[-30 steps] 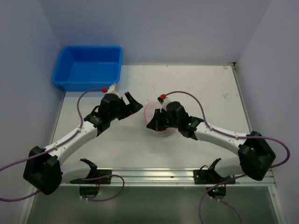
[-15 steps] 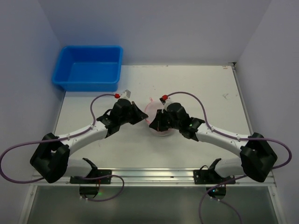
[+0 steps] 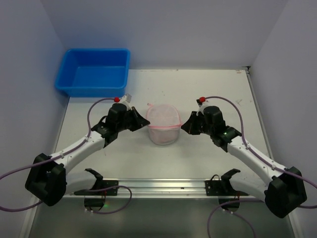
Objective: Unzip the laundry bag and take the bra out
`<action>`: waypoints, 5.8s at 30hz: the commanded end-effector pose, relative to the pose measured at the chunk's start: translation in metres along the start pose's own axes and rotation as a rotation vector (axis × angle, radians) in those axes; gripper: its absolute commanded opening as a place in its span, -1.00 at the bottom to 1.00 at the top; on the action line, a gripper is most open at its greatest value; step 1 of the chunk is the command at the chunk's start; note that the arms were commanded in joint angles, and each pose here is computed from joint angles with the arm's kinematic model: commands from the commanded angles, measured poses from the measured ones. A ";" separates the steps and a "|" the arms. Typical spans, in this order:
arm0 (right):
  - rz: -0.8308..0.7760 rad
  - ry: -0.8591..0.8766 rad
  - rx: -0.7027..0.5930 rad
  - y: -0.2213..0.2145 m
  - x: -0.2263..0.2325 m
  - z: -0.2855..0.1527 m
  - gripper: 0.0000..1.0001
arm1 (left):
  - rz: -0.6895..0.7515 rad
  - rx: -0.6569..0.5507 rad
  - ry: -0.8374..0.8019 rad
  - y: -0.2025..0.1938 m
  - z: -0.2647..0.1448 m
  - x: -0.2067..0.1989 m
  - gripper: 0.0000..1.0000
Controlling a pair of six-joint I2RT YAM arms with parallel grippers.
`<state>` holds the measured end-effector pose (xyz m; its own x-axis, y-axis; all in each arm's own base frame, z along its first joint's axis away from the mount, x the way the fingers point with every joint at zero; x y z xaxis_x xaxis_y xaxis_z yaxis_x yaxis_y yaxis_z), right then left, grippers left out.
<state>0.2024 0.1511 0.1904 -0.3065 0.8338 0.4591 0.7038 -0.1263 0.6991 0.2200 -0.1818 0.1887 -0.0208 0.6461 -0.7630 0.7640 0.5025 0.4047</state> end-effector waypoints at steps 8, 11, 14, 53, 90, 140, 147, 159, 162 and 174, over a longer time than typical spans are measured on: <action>-0.084 0.160 0.127 -0.015 0.042 0.012 -1.00 | 0.211 0.062 0.064 0.062 0.057 -0.021 -0.73; -0.029 0.247 0.142 -0.018 0.066 0.023 -1.00 | 0.199 0.061 0.002 0.077 0.076 -0.040 -0.31; -0.007 0.280 0.117 -0.010 0.083 0.030 -1.00 | 0.150 0.044 -0.019 0.082 0.072 -0.051 0.37; 0.013 -0.232 -0.033 0.013 -0.045 0.004 -1.00 | 0.135 0.102 0.048 0.010 -0.005 0.009 -1.00; -0.258 0.024 -0.052 0.032 0.092 0.012 0.79 | 0.017 -0.139 0.076 -0.020 -0.025 0.066 0.47; -0.061 0.003 -0.118 0.036 0.089 0.011 0.46 | 0.102 -0.223 0.060 -0.024 -0.013 0.072 -1.00; -0.078 -0.010 -0.055 0.023 0.123 0.052 0.45 | 0.090 -0.211 0.055 -0.028 -0.011 0.073 -1.00; -0.165 0.006 0.045 0.001 0.147 0.086 0.43 | 0.084 -0.207 0.037 -0.028 -0.012 0.071 -1.00; -0.172 -0.025 0.087 -0.005 0.146 0.097 0.38 | 0.082 -0.208 0.035 -0.029 -0.012 0.071 -1.00; -0.179 -0.188 -0.018 -0.001 0.114 0.064 -1.00 | 0.069 -0.226 0.065 -0.030 -0.016 0.076 -1.00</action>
<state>0.2121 0.3062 0.1769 -0.3536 0.9049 0.2371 0.7061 0.0919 0.7022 0.1808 -0.1382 0.1186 -0.0260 0.7182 -0.6953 0.6402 0.5462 0.5402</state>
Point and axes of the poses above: each gripper's point midway between its finger pads, its own z axis out along the fingers, its own x axis along the line the jaws close on, y = z × x, the point moved 9 cm from there along -z, back along the fingers, and after that the axes turned 5 degrees about -z, right-handed, at the moved point
